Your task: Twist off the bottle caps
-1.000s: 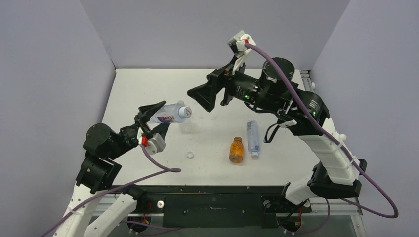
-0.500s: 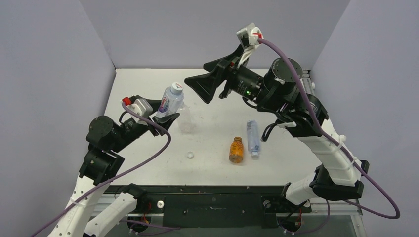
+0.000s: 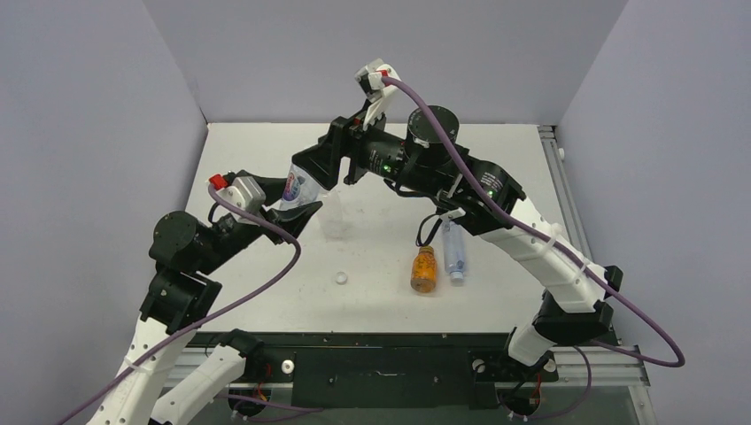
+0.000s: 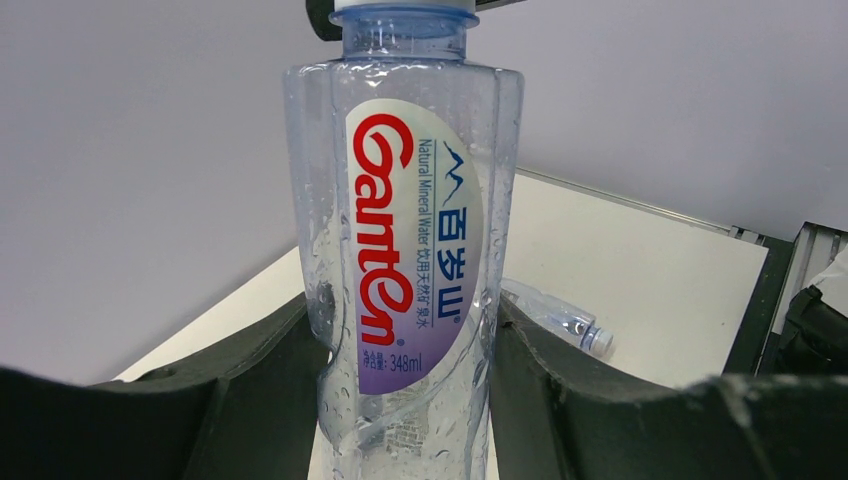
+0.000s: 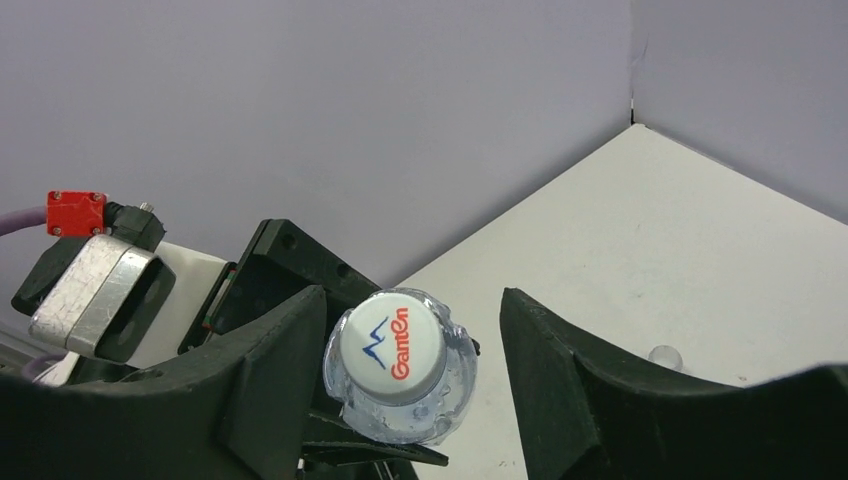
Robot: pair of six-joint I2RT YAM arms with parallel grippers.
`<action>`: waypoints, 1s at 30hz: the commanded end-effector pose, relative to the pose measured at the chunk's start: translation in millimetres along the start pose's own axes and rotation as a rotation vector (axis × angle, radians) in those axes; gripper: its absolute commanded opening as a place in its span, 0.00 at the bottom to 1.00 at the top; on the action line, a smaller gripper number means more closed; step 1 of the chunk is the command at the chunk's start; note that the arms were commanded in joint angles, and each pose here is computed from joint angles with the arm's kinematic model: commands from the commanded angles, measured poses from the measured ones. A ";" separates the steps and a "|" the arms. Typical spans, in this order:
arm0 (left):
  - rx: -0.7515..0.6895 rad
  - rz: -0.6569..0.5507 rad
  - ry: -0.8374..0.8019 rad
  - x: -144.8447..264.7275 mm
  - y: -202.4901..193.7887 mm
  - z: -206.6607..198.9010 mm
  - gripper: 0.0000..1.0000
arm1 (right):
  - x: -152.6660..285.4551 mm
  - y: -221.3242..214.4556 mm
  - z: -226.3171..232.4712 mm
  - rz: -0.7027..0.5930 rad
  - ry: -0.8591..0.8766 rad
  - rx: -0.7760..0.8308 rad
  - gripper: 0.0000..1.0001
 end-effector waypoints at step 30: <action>0.006 -0.118 0.014 0.5 41.4 6.2 0.00 | 2.5 20.6 33.4 -0.071 0.093 0.020 0.00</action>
Point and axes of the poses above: each gripper's point midway between its finger pads, its own x axis back along the fingers, its own z axis along the line the jaws close on, y = z × x, the point moved 4 cm from there along x, back along the fingers, and after that the axes turned 15 degrees about -x, right-handed, at the moved point
